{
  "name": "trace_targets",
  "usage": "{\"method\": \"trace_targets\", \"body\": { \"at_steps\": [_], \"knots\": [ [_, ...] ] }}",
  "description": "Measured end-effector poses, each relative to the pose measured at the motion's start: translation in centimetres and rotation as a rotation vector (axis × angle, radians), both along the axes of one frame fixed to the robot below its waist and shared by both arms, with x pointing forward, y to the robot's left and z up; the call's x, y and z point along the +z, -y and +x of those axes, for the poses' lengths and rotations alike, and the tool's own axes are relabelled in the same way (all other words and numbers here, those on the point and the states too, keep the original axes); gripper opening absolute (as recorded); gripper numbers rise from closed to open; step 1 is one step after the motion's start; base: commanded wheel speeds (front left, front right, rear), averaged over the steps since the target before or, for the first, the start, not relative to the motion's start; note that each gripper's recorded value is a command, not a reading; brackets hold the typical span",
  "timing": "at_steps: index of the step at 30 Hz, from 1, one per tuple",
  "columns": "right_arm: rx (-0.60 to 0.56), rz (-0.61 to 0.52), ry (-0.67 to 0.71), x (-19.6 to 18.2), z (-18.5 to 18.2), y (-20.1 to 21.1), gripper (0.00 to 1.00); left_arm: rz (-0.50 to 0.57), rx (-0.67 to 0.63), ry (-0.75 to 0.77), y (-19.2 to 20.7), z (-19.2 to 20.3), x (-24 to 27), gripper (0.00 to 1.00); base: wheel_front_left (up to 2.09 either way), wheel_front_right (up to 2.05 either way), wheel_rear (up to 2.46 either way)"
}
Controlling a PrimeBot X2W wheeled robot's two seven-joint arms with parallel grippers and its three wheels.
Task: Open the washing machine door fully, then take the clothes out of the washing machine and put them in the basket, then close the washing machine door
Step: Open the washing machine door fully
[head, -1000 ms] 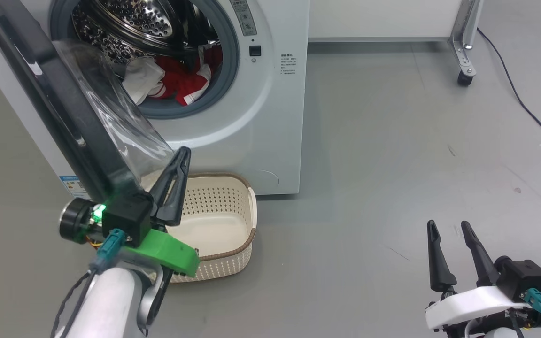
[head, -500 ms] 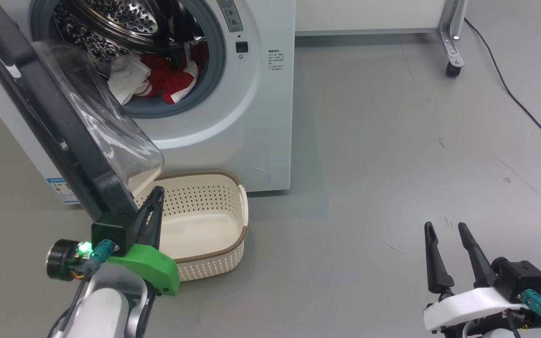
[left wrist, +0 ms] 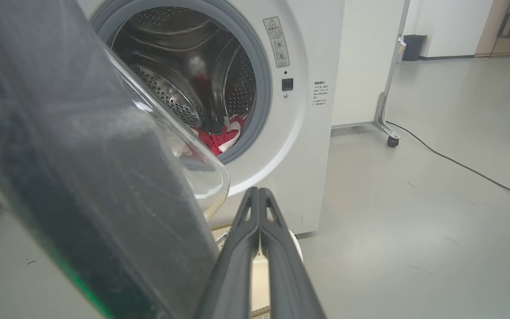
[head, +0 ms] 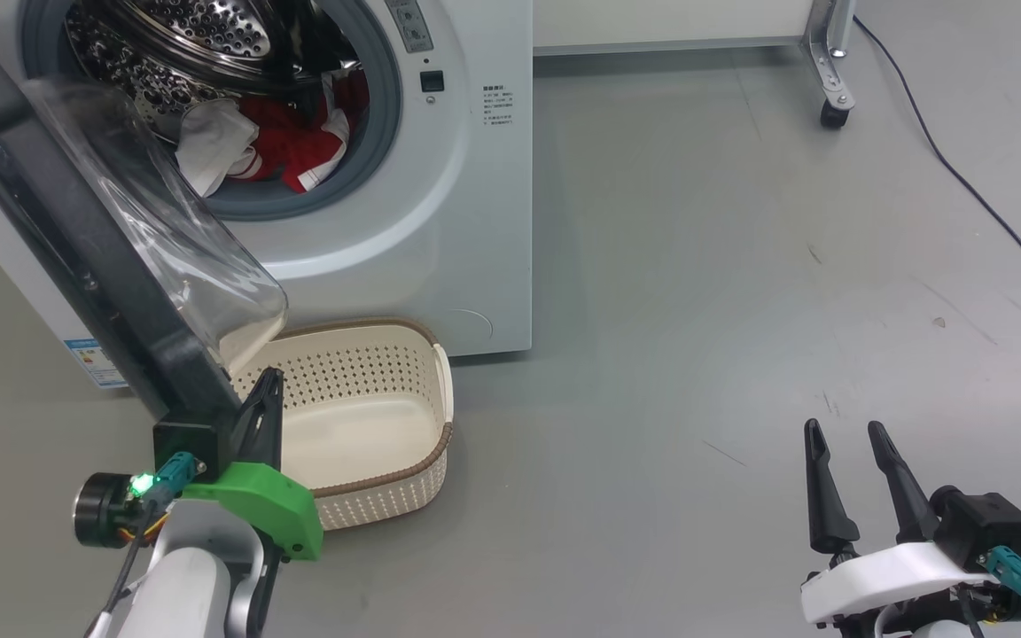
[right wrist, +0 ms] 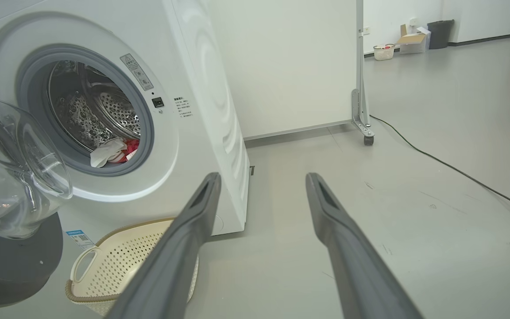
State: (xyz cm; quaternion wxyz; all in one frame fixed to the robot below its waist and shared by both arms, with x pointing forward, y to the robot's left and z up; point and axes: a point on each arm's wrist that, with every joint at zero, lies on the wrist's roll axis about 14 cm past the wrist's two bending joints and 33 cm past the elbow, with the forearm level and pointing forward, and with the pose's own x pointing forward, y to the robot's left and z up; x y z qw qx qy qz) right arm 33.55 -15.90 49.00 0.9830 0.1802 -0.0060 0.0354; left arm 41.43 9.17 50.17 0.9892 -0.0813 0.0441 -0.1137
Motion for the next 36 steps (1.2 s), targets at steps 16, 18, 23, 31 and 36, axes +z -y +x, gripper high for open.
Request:
{"method": "trace_targets", "body": {
  "at_steps": [16, 18, 23, 31, 36],
  "knots": [
    [-0.002, -0.004, -0.007, -0.3, 0.5, 0.1, 1.0, -0.006, 0.034, -0.017, -0.9, 0.5, -0.7, 0.0, 0.0, 0.0, 0.0],
    [0.006, -0.001, -0.008, -0.3, 0.7, -0.2, 1.0, -0.009, 0.041, -0.018, -1.0, 0.5, -0.7, 0.0, 0.0, 0.0, 0.0],
    [0.022, 0.001, -0.01, -0.4, 1.1, -0.8, 1.0, -0.019, 0.058, -0.019, -1.5, 0.4, -0.8, 0.0, 0.0, 0.0, 0.0],
    [0.071, 0.008, -0.007, -0.3, 1.9, -2.3, 1.0, -0.017, 0.103, -0.031, -3.2, -0.3, -1.5, 0.0, 0.0, 0.0, 0.0],
    [0.106, 0.004, -0.003, -0.3, 2.3, -3.4, 1.0, -0.015, 0.141, -0.035, -4.6, -0.9, -1.7, 0.0, 0.0, 0.0, 0.0]
  ]
}}
